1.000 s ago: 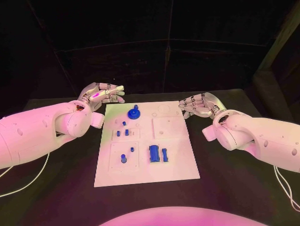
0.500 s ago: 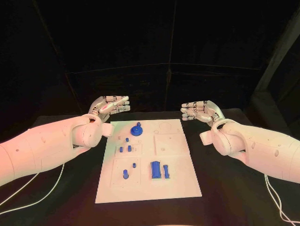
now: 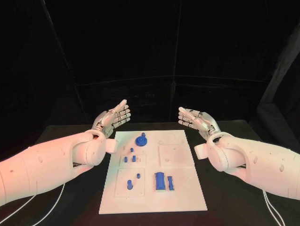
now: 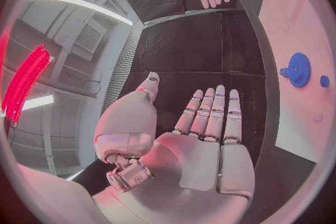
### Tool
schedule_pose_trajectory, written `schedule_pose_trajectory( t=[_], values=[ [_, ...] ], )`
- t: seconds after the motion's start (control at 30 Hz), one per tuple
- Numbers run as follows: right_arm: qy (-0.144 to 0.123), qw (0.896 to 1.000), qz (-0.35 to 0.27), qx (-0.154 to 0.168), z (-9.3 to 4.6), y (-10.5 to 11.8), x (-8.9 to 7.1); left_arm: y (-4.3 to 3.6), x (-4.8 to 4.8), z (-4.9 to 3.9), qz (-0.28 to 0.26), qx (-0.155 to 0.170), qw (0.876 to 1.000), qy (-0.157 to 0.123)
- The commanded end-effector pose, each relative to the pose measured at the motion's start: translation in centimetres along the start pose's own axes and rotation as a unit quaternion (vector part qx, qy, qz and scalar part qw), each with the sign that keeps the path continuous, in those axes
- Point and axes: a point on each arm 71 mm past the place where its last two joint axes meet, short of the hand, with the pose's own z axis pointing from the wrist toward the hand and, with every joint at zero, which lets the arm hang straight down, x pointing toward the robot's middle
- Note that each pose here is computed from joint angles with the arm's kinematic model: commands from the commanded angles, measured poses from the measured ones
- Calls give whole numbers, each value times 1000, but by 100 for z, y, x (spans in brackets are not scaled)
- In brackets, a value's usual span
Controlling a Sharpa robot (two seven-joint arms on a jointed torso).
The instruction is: Assemble the parts on the task board
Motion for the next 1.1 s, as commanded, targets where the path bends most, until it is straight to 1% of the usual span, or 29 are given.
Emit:
schedule_pose_trajectory(
  t=[0.03, 0.1, 0.2, 0.33, 0.4, 0.5, 1.1],
  values=[
    [-77, 997, 33, -4, -110, 69, -1, -28, 96, -114, 37, 30, 997, -52],
    [-87, 995, 42, -2, -170, 97, 37, -29, 172, -185, 41, 35, 997, -61],
    [-97, 994, 52, 1, -236, 127, 77, -36, 260, -273, 46, 41, 996, -72],
    [-103, 993, 58, 4, -280, 146, 103, -49, 345, -363, 51, 47, 994, -82],
    [-104, 993, 58, 4, -281, 147, 103, -52, 364, -385, 52, 49, 994, -84],
    [-104, 993, 58, 4, -281, 147, 103, -55, 375, -398, 53, 50, 994, -85],
    [-104, 993, 58, 4, -281, 147, 103, -55, 375, -398, 53, 50, 994, -85]
  ],
)
